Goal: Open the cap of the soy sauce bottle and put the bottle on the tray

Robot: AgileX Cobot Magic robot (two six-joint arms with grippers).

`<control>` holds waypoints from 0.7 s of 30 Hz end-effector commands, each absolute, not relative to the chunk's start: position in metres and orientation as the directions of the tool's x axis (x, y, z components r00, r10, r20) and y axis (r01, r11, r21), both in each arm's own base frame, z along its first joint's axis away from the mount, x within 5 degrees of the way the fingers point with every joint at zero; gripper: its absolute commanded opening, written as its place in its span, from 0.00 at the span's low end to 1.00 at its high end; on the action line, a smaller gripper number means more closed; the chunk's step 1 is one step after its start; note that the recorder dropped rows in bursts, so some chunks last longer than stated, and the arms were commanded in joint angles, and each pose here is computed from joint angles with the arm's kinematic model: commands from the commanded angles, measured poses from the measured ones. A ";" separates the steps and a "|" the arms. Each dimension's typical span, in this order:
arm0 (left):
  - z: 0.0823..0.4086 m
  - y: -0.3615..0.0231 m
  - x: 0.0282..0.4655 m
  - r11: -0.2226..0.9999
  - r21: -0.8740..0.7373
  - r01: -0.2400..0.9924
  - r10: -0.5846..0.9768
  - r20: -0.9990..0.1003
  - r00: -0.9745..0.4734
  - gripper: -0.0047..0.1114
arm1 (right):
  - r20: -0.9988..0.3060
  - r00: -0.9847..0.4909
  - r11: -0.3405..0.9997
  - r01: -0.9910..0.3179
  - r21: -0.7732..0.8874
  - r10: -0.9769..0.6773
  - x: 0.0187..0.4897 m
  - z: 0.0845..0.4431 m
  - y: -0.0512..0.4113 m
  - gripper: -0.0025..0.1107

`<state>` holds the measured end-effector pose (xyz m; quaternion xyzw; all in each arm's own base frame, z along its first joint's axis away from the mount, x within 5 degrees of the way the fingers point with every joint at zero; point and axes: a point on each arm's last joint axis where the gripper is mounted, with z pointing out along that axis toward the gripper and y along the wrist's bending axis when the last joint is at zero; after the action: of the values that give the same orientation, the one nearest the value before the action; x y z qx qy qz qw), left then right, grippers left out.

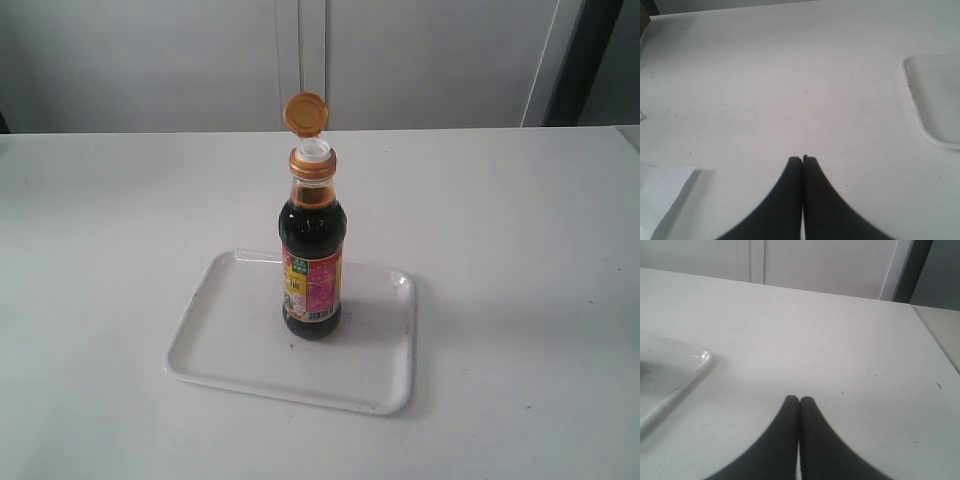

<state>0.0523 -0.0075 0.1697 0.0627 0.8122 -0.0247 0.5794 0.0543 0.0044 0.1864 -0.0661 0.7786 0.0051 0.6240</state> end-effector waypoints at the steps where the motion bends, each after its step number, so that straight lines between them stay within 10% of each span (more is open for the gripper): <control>1: 0.169 -0.008 0.052 0.992 0.022 0.128 0.062 -0.946 -0.318 0.04 | -0.972 -0.215 0.991 -0.108 -0.077 -0.099 0.054 0.185 0.004 0.02; 21: 0.169 -0.008 0.052 0.992 0.022 0.128 0.062 -0.946 -0.318 0.04 | -0.970 -0.221 0.991 -0.108 -0.077 -0.099 0.054 0.184 0.004 0.02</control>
<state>0.0523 -0.0075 0.1697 0.0627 0.8122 -0.0247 0.5794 0.0540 0.0043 0.1850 -0.0662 0.7837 0.0047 0.6175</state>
